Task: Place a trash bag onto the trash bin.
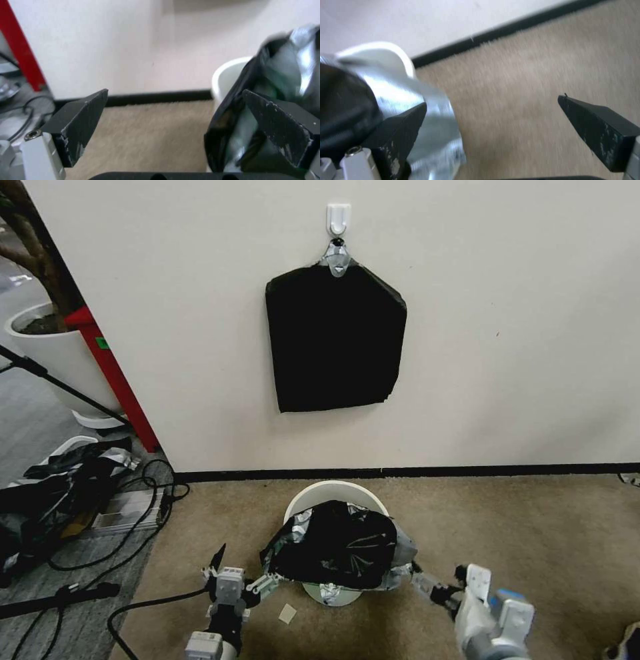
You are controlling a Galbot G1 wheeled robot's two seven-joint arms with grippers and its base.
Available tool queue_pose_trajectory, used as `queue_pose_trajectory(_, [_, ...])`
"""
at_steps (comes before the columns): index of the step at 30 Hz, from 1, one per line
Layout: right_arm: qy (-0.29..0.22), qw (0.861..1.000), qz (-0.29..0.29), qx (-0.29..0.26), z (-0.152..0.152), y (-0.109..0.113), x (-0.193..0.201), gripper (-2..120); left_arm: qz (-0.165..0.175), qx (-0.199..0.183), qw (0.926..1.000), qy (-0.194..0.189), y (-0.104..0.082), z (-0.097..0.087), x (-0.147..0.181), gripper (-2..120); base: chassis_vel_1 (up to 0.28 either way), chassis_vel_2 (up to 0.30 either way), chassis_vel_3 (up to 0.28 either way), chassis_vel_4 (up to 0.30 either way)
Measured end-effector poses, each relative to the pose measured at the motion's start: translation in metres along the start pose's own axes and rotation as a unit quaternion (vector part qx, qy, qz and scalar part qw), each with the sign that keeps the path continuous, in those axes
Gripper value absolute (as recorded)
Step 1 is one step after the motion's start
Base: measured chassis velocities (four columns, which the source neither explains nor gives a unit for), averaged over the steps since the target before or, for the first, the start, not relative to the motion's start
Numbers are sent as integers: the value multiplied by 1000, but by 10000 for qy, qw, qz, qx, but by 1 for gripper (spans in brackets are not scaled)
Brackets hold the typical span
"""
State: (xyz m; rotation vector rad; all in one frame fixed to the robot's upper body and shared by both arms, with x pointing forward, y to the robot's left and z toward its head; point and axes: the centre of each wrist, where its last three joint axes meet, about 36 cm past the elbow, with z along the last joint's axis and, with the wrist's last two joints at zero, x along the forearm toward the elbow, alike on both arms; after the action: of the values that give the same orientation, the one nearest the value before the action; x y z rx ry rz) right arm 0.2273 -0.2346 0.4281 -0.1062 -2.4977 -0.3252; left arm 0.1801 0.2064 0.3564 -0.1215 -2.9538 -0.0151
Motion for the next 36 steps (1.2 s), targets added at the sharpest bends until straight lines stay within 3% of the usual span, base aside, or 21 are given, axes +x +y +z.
queue_pose_trajectory(2, [-253,9991,-306,175,-15,-10,-7,100,241,182,9992,-276,14,5,12,100,0,0,0,0])
queue_pose_trajectory(6, [-528,9938,-899,390,-42,-15,-23,100,507,258,9977,-370,31,9,27,100,0,0,0,0])
queue_pose_trajectory(9, [-649,9875,-1344,509,-60,-13,-37,100,488,230,9974,-469,41,14,32,100,0,0,0,0])
queue_pose_trajectory(12, [-689,9735,-2053,735,-93,-7,-64,100,210,276,9970,-699,47,16,29,100,0,0,0,0])
queue_pose_trajectory(13, [-689,9735,-2053,735,-93,-7,-64,100,210,276,9970,-699,47,16,29,100,0,0,0,0])
queue_pose_trajectory(17, [-546,9603,-2536,1021,-124,-2,-88,100,18,333,9955,-890,47,11,26,100,0,0,0,0])
queue_pose_trajectory(21, [40,9379,-3002,1737,-156,6,-146,100,-38,179,9936,-1118,59,-1,9,100,0,0,0,0])
queue_pose_trajectory(22, [40,9379,-3002,1737,-156,6,-146,100,-38,179,9936,-1118,59,-1,9,100,0,0,0,0])
queue_pose_trajectory(26, [356,9101,-3271,2520,-183,27,-189,100,-120,-59,9920,-1256,76,-15,4,100,0,0,0,0])
queue_pose_trajectory(34, [805,8789,-3353,3297,-195,50,-231,100,-295,-155,9912,-1279,84,-28,12,100,0,0,0,0])
queue_pose_trajectory(36, [988,8614,-3300,3732,-197,59,-251,100,-361,-213,9913,-1245,87,-32,20,100,0,0,0,0])
